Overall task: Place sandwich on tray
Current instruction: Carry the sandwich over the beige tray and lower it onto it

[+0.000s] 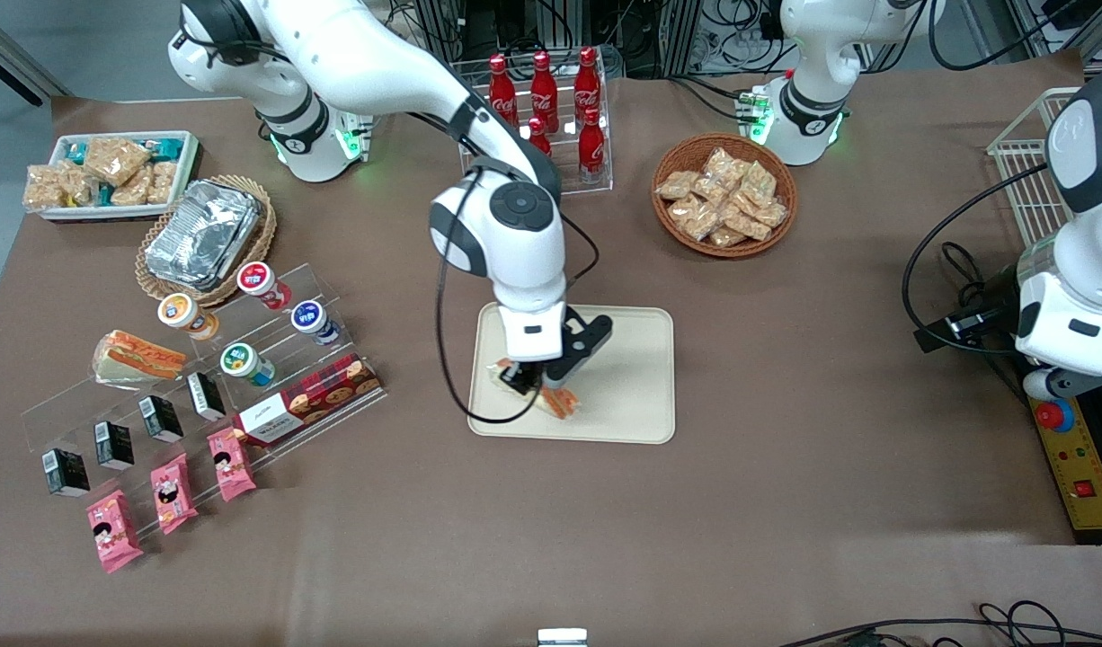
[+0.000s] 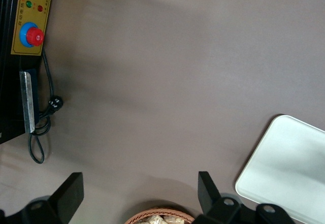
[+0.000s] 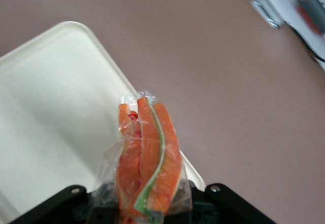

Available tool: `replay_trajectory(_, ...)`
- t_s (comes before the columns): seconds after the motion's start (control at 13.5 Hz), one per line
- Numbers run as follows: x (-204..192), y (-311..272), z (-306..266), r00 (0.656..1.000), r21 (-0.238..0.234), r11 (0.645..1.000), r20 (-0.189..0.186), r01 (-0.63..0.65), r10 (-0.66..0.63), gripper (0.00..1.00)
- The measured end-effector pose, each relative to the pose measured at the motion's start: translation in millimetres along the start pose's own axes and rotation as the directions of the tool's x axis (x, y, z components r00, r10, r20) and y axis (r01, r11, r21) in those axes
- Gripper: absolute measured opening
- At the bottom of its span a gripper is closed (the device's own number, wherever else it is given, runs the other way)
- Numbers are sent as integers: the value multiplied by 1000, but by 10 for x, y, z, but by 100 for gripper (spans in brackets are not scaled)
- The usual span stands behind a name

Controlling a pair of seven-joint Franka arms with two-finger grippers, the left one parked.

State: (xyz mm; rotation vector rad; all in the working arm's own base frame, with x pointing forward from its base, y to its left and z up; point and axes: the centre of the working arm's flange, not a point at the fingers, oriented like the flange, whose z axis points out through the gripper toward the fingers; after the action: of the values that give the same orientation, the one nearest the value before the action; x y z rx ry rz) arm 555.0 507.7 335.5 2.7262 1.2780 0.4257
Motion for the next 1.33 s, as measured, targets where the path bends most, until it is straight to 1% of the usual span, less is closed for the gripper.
replay_trajectory(0.07, -2, -91, 160, 999, 7, 999, -11, 41, -41, 21)
replay_trajectory(0.22, -51, -181, 467, 992, 20, 991, -8, 129, -129, 21)
replay_trajectory(0.3, -84, -205, 595, 986, 40, 986, -1, 165, -165, 21)
replay_trajectory(0.37, -118, -220, 710, 979, 75, 977, 0, 201, -202, 21)
replay_trajectory(0.44, -142, -227, 785, 970, 108, 965, -5, 240, -241, 21)
replay_trajectory(0.52, -160, -228, 835, 955, 139, 946, -18, 294, -295, 21)
replay_trajectory(0.66, -164, -218, 847, 929, 160, 915, -42, 370, -369, 21)
replay_trajectory(0.89, -171, -200, 875, 916, 159, 902, -50, 401, -398, 21)
replay_trajectory(0.96, -167, -198, 905, 915, 152, 903, -60, 402, -398, 21)
replay_trajectory(1.18, -190, -172, 1137, 921, 124, 914, -101, 387, -376, 21)
replay_trajectory(1.33, -200, -95, 1210, 930, 111, 926, -117, 360, -348, 21)
